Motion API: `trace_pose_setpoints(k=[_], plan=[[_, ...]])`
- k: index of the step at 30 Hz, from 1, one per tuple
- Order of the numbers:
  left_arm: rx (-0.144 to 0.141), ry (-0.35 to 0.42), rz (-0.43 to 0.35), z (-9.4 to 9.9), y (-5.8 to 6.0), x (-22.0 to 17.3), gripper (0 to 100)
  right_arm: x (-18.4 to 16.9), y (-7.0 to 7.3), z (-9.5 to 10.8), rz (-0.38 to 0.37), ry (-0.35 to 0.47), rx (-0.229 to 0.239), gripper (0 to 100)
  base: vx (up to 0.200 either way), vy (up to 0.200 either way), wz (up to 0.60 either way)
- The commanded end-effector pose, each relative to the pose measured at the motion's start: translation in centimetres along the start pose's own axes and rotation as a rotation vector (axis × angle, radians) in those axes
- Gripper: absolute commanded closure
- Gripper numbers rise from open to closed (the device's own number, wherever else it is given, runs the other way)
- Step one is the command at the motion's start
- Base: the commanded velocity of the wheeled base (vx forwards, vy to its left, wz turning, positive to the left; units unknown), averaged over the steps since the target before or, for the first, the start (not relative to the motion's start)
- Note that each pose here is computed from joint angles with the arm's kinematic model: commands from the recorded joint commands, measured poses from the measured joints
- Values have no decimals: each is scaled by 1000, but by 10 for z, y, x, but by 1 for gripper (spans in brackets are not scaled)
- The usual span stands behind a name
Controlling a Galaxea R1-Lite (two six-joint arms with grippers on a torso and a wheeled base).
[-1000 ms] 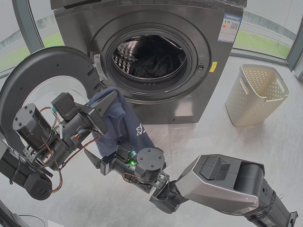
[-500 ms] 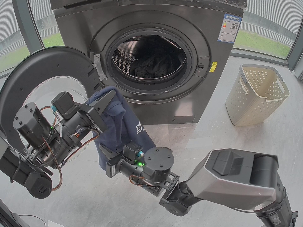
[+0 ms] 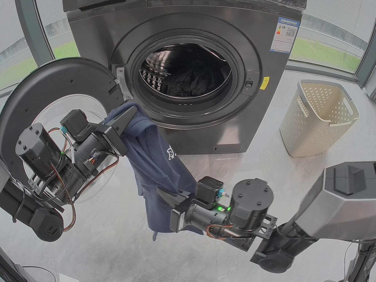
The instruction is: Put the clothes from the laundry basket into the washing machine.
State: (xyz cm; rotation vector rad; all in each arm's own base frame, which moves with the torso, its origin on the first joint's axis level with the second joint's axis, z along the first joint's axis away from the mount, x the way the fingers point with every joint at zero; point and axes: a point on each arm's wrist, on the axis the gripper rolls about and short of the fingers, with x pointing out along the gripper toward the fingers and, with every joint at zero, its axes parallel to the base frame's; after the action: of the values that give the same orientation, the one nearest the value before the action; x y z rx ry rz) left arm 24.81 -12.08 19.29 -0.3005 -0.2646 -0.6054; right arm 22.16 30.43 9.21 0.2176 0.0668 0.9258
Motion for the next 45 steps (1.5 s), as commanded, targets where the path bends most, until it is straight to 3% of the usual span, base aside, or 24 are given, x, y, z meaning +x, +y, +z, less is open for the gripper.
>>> trace_pose_setpoints(k=[1, 4, 13, 21, 22, 29, 33, 41, 45], plan=[[4, -23, 7, 4, 1, 2, 100, -34, -13, 28, -55, -24, -3, 100, 0, 0, 0], [3, -29, 11, 6, -1, 2, 100, -41, -19, 29, -78, -14, -10, 100, 0, 0, 0], [-6, -51, -33, 13, -14, -1, 100, -41, -62, 43, -214, -58, -46, 100, 0, 0, 0], [-17, -67, -73, 18, -26, -3, 100, -35, -63, 30, -211, -29, -44, 100, 0, 0, 0], [-17, -67, -73, 18, -26, -3, 100, -33, -64, 28, -210, -27, -44, 0, 0, 0, 0], [-18, -67, -74, 18, -26, -3, 100, -16, -68, 22, -195, -38, -43, 0, 0, 0, 0], [-17, -70, -74, 19, -26, -3, 100, -7, -62, 19, -173, -48, -43, 0, 0, 0, 0], [-17, -67, -74, 18, -26, -3, 100, 6, -72, 35, -194, -127, -49, 0, 0, 0, 0], [-17, -66, -71, 17, -25, -3, 100, 3, -73, 36, -192, -126, -48, 0, 0, 0, 0]])
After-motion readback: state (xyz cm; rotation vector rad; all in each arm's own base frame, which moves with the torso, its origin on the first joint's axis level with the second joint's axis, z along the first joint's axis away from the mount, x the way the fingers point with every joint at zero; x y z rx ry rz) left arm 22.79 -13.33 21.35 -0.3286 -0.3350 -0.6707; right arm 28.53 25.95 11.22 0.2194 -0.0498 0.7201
